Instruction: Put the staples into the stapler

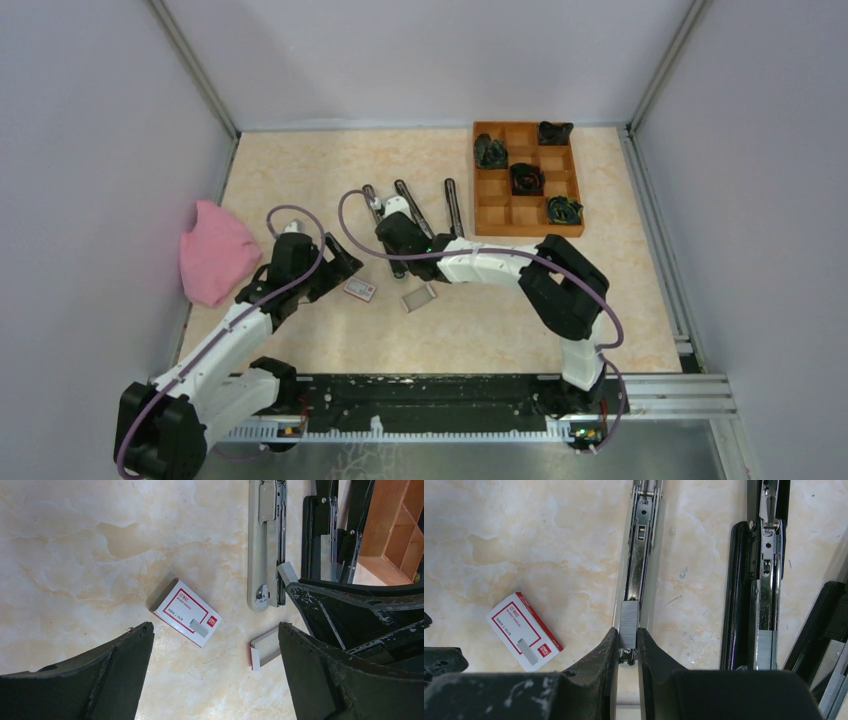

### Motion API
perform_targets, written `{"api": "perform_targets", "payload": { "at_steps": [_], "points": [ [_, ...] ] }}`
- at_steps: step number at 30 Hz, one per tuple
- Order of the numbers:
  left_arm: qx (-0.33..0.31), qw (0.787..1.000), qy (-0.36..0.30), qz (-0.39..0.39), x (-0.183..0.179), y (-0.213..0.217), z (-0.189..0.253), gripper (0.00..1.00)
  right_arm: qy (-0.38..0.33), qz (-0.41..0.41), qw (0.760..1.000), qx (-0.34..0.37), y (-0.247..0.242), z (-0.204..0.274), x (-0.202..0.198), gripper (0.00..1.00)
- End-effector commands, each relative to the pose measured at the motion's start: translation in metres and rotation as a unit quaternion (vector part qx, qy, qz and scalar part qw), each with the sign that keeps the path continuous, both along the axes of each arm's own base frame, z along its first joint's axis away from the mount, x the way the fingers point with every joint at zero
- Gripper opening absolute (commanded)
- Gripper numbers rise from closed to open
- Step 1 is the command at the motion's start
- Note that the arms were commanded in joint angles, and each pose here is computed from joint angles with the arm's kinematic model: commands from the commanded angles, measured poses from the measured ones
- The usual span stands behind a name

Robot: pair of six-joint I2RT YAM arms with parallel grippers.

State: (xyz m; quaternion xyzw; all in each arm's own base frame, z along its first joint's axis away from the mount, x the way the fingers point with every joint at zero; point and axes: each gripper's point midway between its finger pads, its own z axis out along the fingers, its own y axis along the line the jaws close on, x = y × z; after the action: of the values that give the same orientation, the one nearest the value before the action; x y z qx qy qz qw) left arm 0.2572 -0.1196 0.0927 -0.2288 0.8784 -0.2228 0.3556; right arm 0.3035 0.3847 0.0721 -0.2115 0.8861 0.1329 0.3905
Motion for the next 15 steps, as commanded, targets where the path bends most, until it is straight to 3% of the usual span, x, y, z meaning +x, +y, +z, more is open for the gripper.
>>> {"api": "perform_targets", "payload": {
  "at_steps": [1,15],
  "points": [
    [-0.005,1.0,-0.008,-0.008,0.002,-0.0022,0.0012,0.99,-0.004,-0.015,0.999,0.042,0.015,0.0245,0.011,0.0],
    [-0.011,1.0,-0.007,-0.01,0.0008,-0.0039,0.0014,0.99,0.015,-0.044,0.998,0.038,0.0126,0.0154,0.0126,0.0]
  ]
}}
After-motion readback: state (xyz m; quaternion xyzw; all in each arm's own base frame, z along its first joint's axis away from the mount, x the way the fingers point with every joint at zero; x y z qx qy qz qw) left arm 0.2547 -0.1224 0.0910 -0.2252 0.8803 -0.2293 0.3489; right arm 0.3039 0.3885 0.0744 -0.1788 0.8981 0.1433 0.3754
